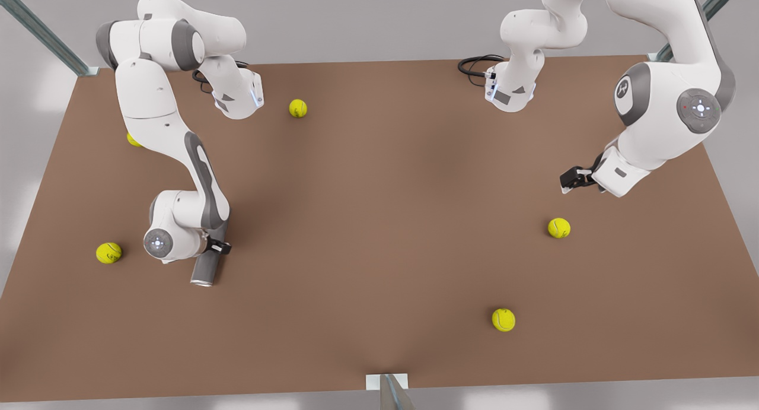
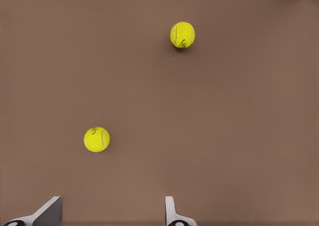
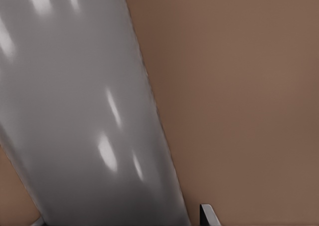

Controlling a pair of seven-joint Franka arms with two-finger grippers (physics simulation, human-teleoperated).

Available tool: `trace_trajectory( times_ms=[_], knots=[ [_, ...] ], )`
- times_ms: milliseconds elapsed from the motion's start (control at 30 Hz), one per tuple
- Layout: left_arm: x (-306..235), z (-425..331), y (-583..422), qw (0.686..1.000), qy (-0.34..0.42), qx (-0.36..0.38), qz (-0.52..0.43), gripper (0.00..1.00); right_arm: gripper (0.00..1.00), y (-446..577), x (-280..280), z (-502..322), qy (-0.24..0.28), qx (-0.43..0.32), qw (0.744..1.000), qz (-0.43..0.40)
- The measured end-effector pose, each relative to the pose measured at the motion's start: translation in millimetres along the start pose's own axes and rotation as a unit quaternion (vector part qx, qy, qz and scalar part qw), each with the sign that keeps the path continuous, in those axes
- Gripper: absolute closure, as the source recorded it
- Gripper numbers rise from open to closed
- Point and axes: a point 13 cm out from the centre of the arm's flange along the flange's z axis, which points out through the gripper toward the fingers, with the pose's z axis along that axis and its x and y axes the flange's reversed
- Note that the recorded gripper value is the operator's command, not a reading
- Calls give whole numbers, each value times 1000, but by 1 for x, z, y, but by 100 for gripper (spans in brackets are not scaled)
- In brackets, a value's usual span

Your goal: Put the tennis tube upright

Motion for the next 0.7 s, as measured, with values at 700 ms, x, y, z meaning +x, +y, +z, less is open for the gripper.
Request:
trace_trajectory(
  times_ms=[700],
  knots=[
    [-2,8,1,1000,7,0,-3,0,39,471,278,-117,-124,-17,873,-471]
  ],
)
